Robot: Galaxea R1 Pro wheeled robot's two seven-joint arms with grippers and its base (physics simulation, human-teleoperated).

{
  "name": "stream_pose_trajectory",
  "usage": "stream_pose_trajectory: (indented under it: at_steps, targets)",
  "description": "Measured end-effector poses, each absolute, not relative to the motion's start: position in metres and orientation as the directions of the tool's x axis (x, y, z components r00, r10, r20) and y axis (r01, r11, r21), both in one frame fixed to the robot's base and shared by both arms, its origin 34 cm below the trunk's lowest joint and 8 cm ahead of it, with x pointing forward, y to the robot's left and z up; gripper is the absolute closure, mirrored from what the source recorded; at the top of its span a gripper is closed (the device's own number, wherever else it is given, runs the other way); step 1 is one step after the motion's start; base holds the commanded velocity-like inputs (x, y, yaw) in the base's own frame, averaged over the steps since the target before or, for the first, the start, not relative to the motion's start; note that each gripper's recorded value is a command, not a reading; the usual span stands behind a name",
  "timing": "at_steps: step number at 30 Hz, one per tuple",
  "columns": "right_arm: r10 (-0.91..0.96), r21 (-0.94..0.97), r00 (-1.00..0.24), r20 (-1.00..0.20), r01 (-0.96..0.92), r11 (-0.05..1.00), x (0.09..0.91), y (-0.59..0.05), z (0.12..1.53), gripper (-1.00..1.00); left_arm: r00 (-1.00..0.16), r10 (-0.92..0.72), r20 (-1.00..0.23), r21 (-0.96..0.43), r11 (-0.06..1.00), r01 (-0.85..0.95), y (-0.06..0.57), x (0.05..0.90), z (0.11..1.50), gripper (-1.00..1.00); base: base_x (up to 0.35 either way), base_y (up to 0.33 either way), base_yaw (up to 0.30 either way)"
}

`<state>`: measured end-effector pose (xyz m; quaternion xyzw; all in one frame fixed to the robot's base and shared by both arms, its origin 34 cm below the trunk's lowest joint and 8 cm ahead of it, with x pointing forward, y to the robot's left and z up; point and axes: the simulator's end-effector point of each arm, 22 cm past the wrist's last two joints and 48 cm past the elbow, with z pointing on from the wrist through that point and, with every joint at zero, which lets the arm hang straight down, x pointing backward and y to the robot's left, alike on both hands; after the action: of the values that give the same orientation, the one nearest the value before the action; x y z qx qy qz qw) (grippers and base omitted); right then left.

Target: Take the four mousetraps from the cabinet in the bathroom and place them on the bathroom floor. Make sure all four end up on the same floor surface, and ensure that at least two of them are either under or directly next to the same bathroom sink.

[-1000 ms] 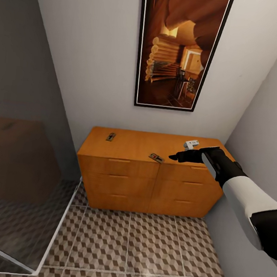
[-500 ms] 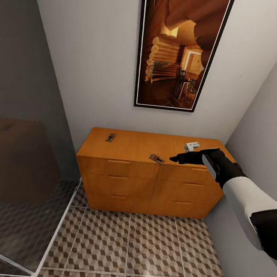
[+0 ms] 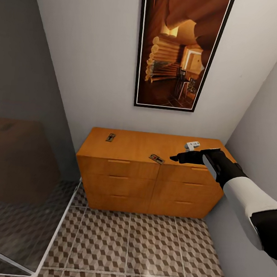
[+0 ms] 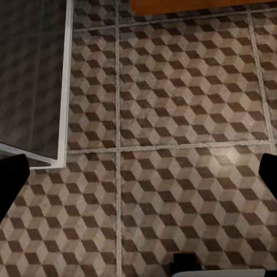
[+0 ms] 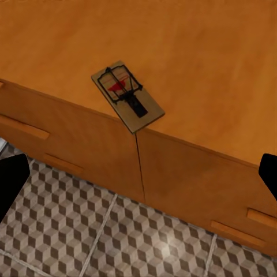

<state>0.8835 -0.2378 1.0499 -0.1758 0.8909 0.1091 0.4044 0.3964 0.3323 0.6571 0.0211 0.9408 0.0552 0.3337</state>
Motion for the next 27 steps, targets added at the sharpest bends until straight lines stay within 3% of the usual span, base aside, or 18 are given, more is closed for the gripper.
stream_pose_trajectory:
  at_steps: [11, 27]
  targets:
    - [-0.226, 0.054, -0.616, -0.754, -0.402, 0.914, 0.8840, -0.2376, 1.0440, -1.00, -0.781, 0.077, -0.620, 0.118, 0.993, 0.004, 0.3321, 0.3938, 0.6549, -1.00, 0.000, 0.004, 0.000]
    - [-0.226, 0.055, -0.620, -0.752, -0.400, 0.915, 0.8834, -0.2384, 1.0423, -1.00, -0.781, 0.077, -0.619, 0.118, 0.993, 0.004, 0.3321, 0.3936, 0.6548, -1.00, 0.078, 0.101, 0.000]
